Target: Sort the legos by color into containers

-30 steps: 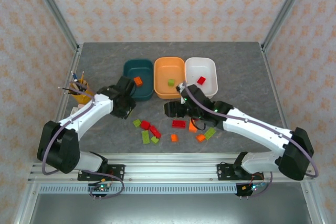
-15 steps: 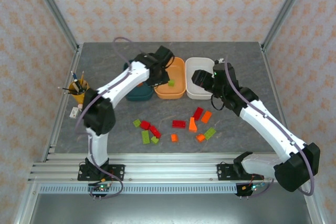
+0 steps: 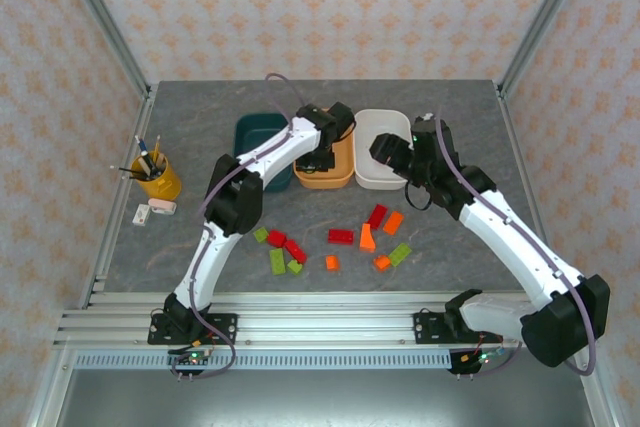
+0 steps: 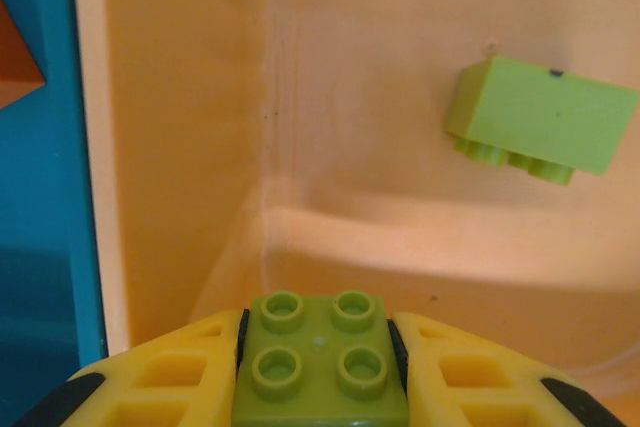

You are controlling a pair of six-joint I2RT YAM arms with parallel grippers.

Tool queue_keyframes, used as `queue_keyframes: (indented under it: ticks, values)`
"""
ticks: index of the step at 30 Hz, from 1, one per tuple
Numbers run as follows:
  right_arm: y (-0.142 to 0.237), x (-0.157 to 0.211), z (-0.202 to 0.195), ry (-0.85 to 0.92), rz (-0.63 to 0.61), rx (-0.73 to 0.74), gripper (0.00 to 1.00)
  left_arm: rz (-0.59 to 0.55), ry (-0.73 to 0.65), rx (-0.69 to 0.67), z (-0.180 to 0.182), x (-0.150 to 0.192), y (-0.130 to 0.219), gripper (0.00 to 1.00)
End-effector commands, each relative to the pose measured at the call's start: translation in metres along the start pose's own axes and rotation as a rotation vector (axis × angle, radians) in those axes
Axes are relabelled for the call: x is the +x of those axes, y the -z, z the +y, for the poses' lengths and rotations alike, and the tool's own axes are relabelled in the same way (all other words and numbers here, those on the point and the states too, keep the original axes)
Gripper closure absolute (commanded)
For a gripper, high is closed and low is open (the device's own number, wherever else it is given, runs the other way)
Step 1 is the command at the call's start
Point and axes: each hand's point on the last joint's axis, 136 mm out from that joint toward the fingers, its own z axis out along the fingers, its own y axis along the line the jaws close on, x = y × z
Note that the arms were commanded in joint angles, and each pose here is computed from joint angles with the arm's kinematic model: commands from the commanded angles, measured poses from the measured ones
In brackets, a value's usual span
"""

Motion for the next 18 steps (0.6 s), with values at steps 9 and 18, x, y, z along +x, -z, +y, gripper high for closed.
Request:
queue_keyframes:
  ticks: [9, 18]
  values:
    - [0.012, 0.035, -0.058, -0.051, 0.073, 0.203, 0.27, 0.043, -0.064, -0.058, -0.002, 0.011, -0.017, 0.57]
    - [0.009, 0.064, -0.084, -0.098, 0.162, 0.282, 0.29, -0.02, -0.037, -0.002, -0.005, -0.004, 0.016, 0.44]
